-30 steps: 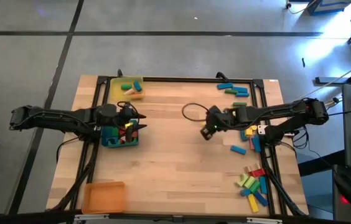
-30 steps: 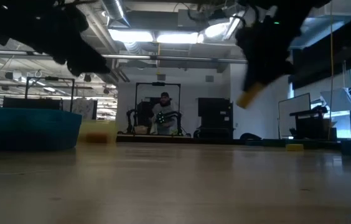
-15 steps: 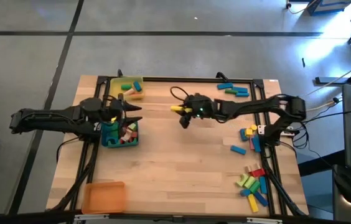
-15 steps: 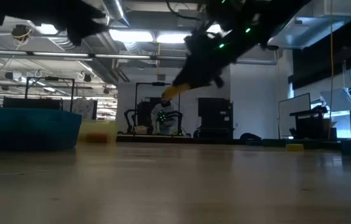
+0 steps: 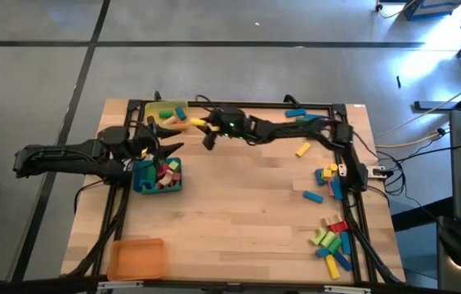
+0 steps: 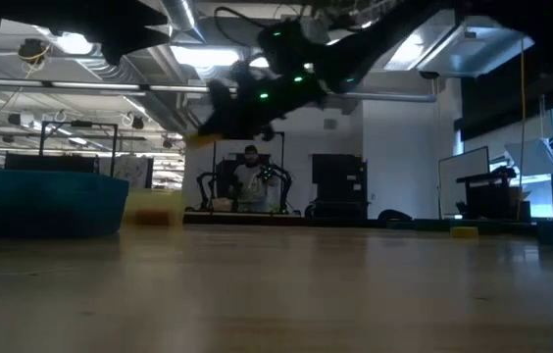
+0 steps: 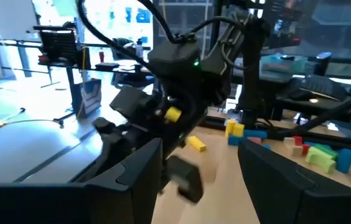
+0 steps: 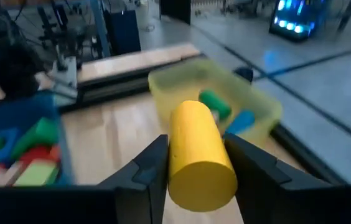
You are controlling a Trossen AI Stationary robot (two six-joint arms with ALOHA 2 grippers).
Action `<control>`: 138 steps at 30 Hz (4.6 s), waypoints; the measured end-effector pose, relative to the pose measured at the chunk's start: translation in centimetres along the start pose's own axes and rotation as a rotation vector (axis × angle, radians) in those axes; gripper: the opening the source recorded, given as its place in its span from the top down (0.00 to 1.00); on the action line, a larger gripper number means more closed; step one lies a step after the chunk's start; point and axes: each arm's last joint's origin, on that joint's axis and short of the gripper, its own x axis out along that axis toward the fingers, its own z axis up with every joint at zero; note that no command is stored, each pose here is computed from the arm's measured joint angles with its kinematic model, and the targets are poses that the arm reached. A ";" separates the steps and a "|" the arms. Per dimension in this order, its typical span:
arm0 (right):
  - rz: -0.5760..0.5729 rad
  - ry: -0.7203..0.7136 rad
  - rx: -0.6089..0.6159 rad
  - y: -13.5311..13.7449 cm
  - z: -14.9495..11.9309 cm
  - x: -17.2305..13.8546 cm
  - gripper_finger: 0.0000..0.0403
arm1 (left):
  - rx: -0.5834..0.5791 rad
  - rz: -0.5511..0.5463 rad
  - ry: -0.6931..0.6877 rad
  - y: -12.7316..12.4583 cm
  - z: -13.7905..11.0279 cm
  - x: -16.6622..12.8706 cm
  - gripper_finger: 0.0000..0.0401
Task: Sort blocks by size
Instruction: Put the yellow cylindrical block into the yellow bin, then put the light green arch block into the blue bin
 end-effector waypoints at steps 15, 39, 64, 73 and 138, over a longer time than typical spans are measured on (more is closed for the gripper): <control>-0.032 -0.127 -0.028 -2.3 -0.7 10.2 0.65 | -0.003 0.049 -0.007 0.6 0.1 0.1 0.51; -0.015 0.038 0.067 -3.5 -2.6 10.9 0.42 | -0.011 0.049 0.020 0.6 -0.2 0.1 0.51; 0.024 0.654 -0.159 3.8 13.2 -13.6 0.42 | -0.068 0.061 0.256 0.5 -5.3 1.1 0.51; -0.088 0.941 -0.097 10.5 10.9 -19.7 0.42 | -0.047 0.024 0.284 0.0 -6.5 1.0 0.51; -0.177 1.655 -0.073 23.8 -17.8 -32.6 0.57 | -0.091 -0.014 0.340 -0.7 -7.0 0.7 0.51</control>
